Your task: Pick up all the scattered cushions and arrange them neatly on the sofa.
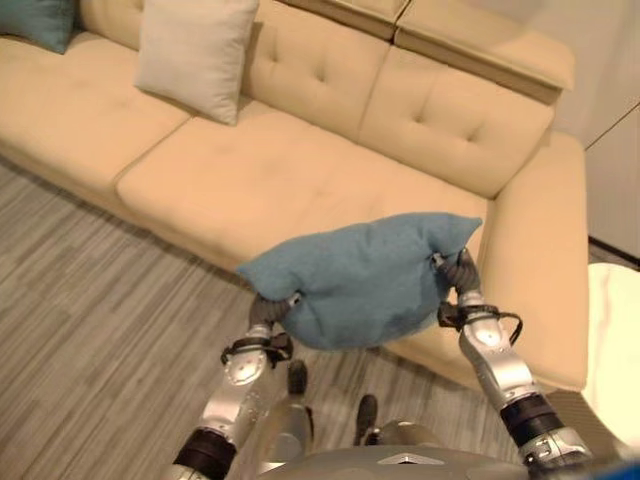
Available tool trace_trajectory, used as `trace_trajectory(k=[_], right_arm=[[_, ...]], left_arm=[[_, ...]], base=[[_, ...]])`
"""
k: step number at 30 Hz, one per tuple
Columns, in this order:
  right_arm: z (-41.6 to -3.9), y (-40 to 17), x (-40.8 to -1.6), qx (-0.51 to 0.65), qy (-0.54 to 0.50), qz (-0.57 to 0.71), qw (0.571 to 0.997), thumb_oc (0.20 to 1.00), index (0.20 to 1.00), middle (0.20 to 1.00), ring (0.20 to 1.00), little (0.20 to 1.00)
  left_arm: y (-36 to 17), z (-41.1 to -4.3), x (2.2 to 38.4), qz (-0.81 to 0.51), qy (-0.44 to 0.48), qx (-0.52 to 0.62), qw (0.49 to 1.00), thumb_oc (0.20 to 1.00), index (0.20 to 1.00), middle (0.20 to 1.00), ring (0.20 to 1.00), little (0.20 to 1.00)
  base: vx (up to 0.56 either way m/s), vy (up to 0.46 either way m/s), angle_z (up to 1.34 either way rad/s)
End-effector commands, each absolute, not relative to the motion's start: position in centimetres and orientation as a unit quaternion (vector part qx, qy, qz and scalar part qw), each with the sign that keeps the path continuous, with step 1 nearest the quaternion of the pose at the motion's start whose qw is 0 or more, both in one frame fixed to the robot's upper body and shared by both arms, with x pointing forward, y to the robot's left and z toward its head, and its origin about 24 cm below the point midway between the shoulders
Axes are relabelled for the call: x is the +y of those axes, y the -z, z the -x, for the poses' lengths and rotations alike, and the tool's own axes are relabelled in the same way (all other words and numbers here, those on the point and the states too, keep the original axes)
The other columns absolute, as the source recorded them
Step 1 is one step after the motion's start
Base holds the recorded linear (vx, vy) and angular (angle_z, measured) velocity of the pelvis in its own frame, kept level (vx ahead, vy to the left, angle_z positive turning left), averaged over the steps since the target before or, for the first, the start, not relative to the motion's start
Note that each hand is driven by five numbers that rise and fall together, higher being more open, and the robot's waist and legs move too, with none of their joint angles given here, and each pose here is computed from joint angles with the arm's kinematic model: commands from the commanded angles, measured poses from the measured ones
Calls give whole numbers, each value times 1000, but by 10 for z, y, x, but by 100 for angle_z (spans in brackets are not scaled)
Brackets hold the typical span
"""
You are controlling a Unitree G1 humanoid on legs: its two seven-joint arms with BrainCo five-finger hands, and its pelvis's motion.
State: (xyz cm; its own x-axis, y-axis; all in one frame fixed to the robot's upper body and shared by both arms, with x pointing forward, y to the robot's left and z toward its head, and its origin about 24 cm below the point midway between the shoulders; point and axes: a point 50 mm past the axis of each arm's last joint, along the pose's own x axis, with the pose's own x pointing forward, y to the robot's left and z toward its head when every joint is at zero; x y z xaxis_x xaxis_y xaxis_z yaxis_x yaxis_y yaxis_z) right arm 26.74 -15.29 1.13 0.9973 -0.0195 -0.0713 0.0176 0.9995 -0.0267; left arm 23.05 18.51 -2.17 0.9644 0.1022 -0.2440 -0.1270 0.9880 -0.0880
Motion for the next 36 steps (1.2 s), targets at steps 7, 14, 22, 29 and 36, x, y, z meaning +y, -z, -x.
trace_trajectory(k=[7,14,22,29,36], right_arm=[[-288,-65,-135,-99,-26,-8,995,200,200,200,200,200],[-286,-65,-144,-101,-16,4,995,200,200,200,200,200],[-278,-55,-163,-80,11,14,997,200,200,200,200,200],[-282,-55,-157,-76,-1,22,997,200,200,200,200,200],[-284,-56,-154,-80,-21,40,996,200,200,200,200,200]], left_arm=[[-16,-240,188,67,-39,16,997,200,200,200,200,200],[-17,-243,182,69,-25,8,997,200,200,200,200,200],[-14,-244,168,88,-8,21,996,200,200,200,200,200],[-22,-245,177,94,-30,2,995,200,200,200,200,200],[-23,-244,181,89,-32,-2,996,200,200,200,200,200]], base=[[203,89,-41],[194,5,-14],[169,-99,14],[125,38,-35],[138,140,-64]])
